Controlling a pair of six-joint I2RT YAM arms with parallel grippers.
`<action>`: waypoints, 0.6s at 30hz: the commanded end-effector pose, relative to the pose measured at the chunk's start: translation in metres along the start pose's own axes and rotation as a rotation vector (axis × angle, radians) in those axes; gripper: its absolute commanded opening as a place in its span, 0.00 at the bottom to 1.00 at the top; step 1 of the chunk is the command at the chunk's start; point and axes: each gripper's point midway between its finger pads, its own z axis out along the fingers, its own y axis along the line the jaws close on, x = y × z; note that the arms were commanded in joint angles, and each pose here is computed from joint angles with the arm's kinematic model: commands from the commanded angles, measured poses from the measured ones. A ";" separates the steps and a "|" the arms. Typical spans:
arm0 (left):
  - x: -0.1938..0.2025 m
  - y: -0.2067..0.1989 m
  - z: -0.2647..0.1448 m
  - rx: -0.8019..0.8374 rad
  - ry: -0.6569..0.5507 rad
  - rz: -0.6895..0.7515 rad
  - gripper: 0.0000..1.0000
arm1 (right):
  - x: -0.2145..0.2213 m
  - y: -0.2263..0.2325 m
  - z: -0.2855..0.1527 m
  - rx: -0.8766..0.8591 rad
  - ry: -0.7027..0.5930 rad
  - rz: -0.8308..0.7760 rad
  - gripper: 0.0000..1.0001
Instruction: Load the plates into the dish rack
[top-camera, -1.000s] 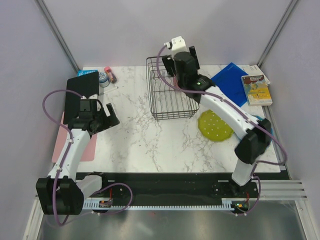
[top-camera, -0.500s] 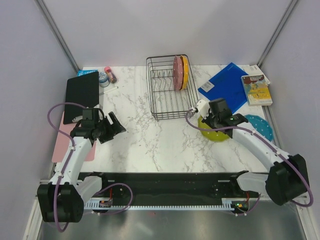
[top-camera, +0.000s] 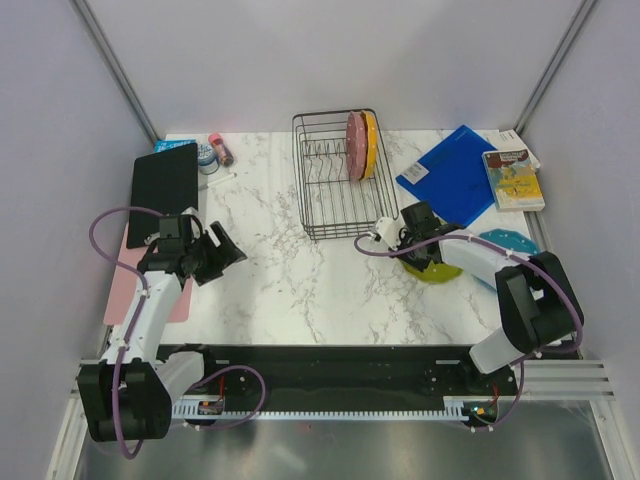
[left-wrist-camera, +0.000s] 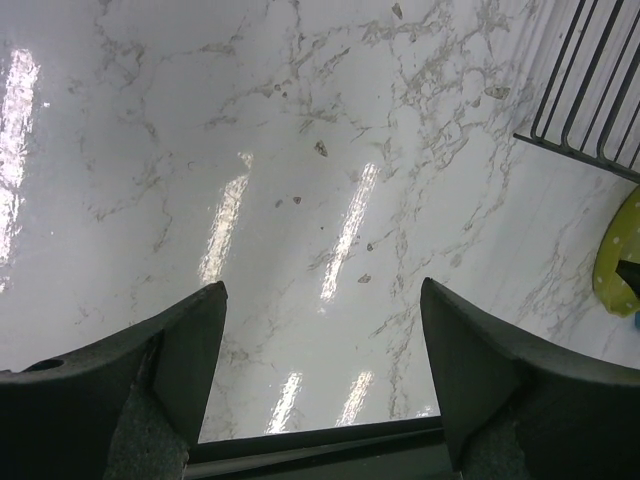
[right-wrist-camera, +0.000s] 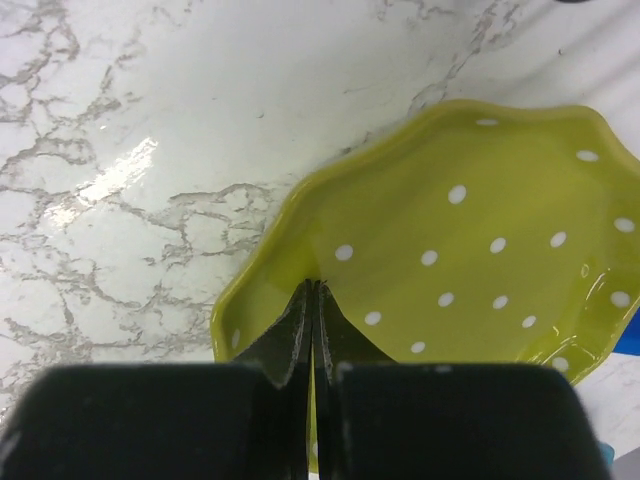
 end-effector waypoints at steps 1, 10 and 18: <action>-0.013 -0.010 -0.002 0.043 -0.047 -0.018 0.85 | -0.009 0.016 0.009 -0.100 -0.040 -0.074 0.00; 0.026 0.003 0.010 0.031 0.060 -0.143 0.89 | -0.045 0.099 0.011 -0.379 -0.008 -0.268 0.00; 0.019 -0.005 0.008 0.053 0.055 -0.144 0.90 | -0.120 0.199 -0.007 -0.536 -0.098 -0.405 0.01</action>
